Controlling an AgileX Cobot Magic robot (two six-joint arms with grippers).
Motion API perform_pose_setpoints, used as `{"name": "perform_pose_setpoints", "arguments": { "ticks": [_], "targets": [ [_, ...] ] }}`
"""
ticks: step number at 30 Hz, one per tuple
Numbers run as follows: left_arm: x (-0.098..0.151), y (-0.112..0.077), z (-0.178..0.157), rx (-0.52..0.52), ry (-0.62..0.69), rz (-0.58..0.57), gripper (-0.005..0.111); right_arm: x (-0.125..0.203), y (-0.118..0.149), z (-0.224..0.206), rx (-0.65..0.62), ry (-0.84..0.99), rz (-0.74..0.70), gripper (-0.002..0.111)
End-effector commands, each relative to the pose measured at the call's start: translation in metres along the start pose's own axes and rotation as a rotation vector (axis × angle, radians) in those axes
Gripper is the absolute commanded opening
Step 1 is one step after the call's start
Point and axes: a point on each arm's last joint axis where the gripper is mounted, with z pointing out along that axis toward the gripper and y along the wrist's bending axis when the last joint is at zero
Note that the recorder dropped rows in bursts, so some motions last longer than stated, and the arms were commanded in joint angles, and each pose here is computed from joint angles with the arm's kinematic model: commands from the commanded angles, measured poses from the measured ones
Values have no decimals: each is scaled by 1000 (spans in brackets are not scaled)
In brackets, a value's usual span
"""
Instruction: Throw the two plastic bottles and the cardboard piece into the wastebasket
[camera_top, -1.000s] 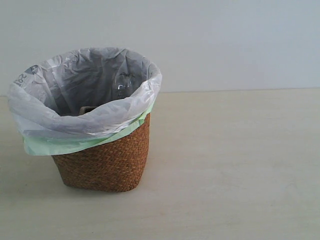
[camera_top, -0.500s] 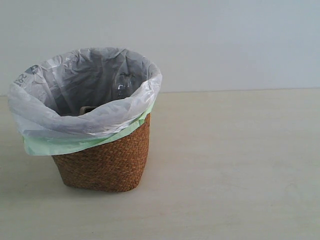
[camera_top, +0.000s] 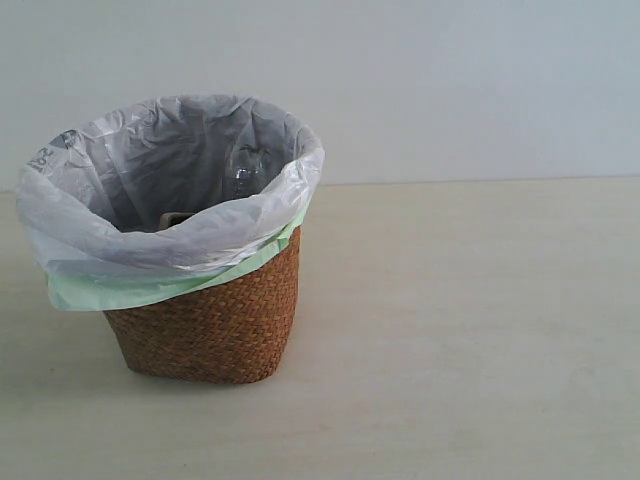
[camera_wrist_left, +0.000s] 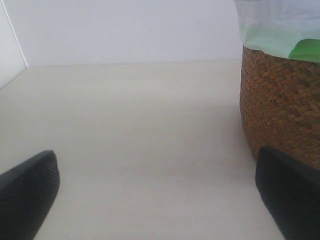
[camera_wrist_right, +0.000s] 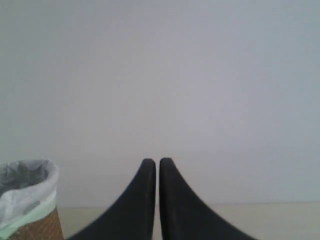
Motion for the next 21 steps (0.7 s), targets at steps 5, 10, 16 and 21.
{"name": "perform_pose_setpoints", "arguments": {
  "ticks": [5, 10, 16, 21],
  "targets": [
    [-2, 0, -1, 5, -15, -9, 108, 68, -13, 6, 38, 97, -143, 0],
    [-2, 0, -1, 5, -15, -9, 108, 80, -14, 5, 38, 125, -185, 0],
    [-2, 0, -1, 5, -15, -9, 108, 84, -15, 5, 37, 129, -198, 0],
    [-2, 0, -1, 5, -15, -9, 108, 91, -16, 4, 41, 210, -197, 0]
  ]
}}
